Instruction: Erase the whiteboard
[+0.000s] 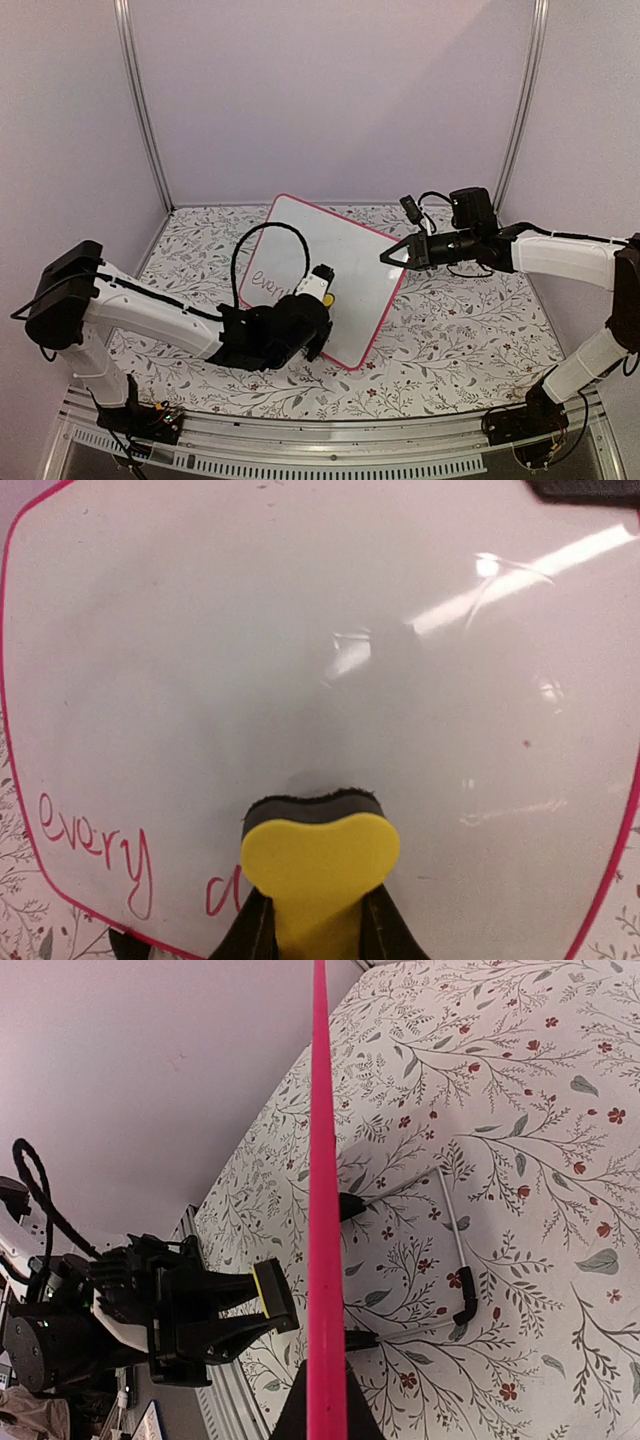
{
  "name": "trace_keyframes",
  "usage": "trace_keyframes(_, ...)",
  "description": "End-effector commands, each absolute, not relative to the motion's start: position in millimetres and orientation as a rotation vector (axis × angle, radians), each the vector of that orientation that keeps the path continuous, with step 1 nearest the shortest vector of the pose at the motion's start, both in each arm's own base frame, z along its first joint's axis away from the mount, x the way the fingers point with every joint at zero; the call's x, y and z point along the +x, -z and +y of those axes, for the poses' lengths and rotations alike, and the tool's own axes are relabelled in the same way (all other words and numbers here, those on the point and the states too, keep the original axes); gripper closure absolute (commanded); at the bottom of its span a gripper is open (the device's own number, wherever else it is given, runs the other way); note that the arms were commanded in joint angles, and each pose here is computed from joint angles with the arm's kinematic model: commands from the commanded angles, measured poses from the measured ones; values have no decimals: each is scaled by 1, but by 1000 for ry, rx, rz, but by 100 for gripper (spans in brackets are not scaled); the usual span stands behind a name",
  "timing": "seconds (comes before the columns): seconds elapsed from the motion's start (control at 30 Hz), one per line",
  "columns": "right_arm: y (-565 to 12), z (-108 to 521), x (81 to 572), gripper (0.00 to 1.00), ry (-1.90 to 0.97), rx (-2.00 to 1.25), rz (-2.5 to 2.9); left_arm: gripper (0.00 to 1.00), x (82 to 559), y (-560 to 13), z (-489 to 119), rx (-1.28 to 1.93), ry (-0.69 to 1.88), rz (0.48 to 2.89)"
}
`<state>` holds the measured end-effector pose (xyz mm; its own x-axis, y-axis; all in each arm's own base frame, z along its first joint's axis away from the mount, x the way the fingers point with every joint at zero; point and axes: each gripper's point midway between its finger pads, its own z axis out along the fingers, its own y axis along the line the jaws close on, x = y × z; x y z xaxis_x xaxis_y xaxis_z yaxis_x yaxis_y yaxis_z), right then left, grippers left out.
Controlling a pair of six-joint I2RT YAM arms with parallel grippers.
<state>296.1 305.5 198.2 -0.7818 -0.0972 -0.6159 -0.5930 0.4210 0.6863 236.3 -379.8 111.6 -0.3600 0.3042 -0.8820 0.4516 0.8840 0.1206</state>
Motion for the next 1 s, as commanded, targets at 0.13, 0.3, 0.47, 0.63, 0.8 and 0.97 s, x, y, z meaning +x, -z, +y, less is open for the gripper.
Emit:
trace_keyframes(0.13,-188,306,264,100,-1414,-613,2273,100,264,-156,-358,428,210,1923)
trace_keyframes(0.3,-186,307,264,100,-1418,-611,2275,100,269,-149,-392,500,244,1922)
trace_keyframes(0.47,-185,307,264,100,-1421,-609,2275,100,270,-136,-427,573,298,1933)
trace_keyframes(0.63,-185,307,263,100,-1429,-607,2275,100,254,-127,-452,642,377,1918)
trace_keyframes(0.8,-185,307,264,100,-1426,-608,2273,100,237,-124,-464,710,427,1897)
trace_keyframes(0.97,-186,307,264,100,-1425,-610,2269,100,244,-129,-456,656,372,1891)
